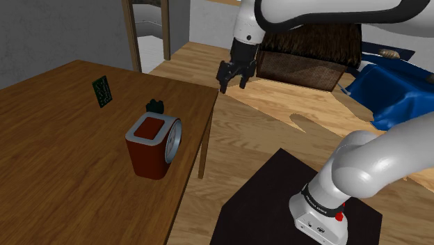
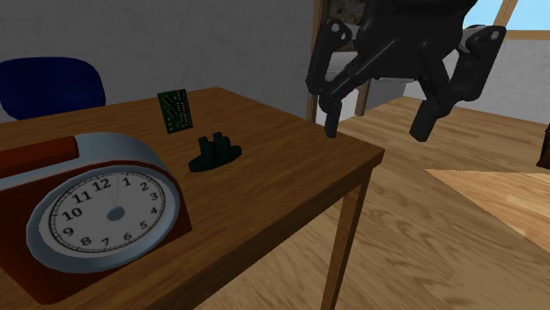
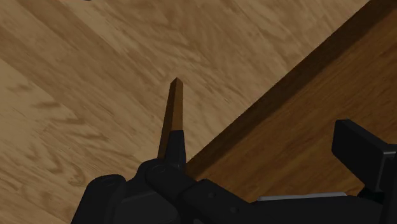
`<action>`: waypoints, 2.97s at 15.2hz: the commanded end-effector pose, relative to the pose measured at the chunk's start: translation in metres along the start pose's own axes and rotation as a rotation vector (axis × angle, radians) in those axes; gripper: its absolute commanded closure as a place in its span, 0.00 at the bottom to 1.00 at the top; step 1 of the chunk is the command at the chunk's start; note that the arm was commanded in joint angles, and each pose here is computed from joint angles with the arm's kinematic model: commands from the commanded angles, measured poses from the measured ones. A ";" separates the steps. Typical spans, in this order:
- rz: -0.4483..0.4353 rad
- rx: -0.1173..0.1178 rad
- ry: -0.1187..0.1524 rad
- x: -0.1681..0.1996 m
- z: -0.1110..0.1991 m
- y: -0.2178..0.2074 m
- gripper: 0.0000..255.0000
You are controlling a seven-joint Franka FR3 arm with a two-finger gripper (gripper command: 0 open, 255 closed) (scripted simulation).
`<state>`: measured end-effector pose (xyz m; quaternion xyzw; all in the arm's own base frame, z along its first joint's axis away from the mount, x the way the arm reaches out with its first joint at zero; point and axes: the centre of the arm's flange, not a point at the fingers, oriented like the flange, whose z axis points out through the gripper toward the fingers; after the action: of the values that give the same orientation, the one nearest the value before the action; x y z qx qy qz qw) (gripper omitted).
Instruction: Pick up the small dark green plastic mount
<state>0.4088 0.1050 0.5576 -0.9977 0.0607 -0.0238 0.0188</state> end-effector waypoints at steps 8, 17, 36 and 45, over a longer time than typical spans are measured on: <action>0.026 -0.016 -0.020 0.065 0.034 -0.099 0.00; 0.051 -0.033 -0.038 0.134 0.068 -0.194 0.00; 0.059 -0.038 -0.044 0.154 0.119 -0.221 1.00; 0.059 -0.038 -0.044 0.155 0.088 -0.223 1.00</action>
<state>0.5938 0.3090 0.4793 -0.9959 0.0901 -0.0004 0.0020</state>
